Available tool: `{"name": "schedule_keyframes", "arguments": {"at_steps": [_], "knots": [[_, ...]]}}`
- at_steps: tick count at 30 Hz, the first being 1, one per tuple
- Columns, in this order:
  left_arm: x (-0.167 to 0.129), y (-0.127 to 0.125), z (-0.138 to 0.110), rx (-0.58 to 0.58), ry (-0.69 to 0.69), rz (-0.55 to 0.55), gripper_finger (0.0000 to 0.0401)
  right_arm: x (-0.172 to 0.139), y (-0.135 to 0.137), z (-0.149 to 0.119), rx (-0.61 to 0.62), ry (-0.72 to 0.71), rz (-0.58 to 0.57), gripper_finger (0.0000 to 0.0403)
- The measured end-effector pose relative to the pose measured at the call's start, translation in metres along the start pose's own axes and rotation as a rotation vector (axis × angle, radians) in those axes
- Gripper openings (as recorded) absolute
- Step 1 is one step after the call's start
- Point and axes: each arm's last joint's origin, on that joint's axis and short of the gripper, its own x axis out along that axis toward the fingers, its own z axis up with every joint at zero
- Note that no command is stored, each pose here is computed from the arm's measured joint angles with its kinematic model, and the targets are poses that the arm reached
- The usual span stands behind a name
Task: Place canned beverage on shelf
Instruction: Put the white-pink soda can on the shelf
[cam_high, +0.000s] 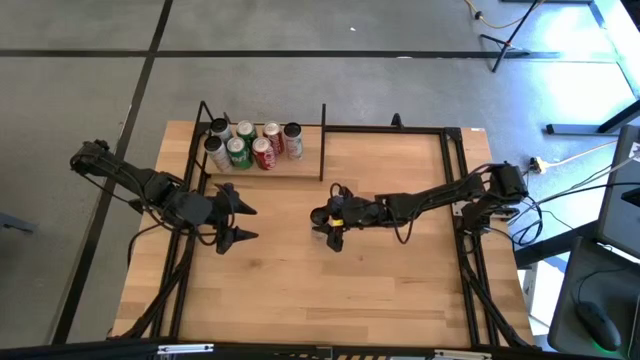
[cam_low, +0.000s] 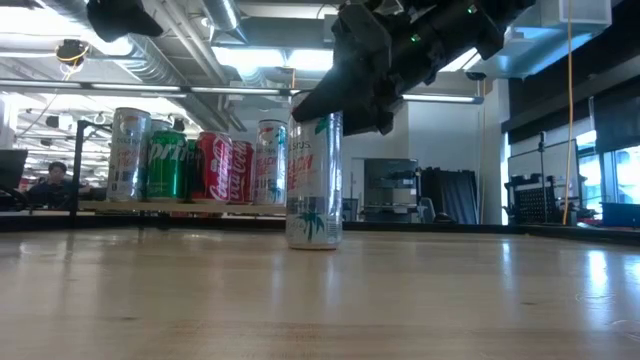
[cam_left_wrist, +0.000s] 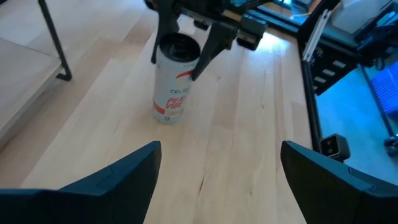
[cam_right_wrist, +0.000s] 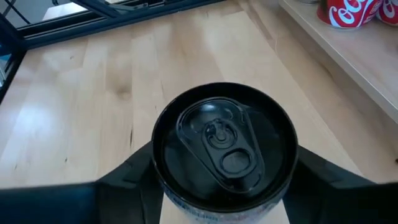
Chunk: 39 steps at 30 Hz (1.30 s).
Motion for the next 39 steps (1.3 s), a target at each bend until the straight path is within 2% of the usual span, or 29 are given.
{"name": "schedule_keyframes", "arguments": {"at_steps": [7, 16, 24, 31, 39], "knots": [[0.0, -0.001, 0.001, -0.003, 0.0, -0.021, 0.032, -0.008, 0.002, 0.008, 0.004, -0.005, 0.036, 0.0218], [0.0, -0.002, 0.0, -0.004, 0.017, -0.045, 0.032, -0.018, 0.007, 0.057, -0.04, -0.099, 0.114, 0.0218], [0.0, -0.002, 0.0, -0.007, 0.021, -0.052, 0.032, -0.028, -0.013, 0.097, -0.104, -0.084, 0.11, 0.0218], [0.0, -0.002, 0.001, -0.009, 0.006, -0.041, 0.032, -0.034, -0.033, 0.118, -0.143, -0.114, 0.142, 0.0218], [0.0, 0.0, 0.002, -0.009, -0.034, 0.013, 0.032, -0.028, -0.07, 0.141, -0.166, -0.152, 0.163, 0.0218]]}}
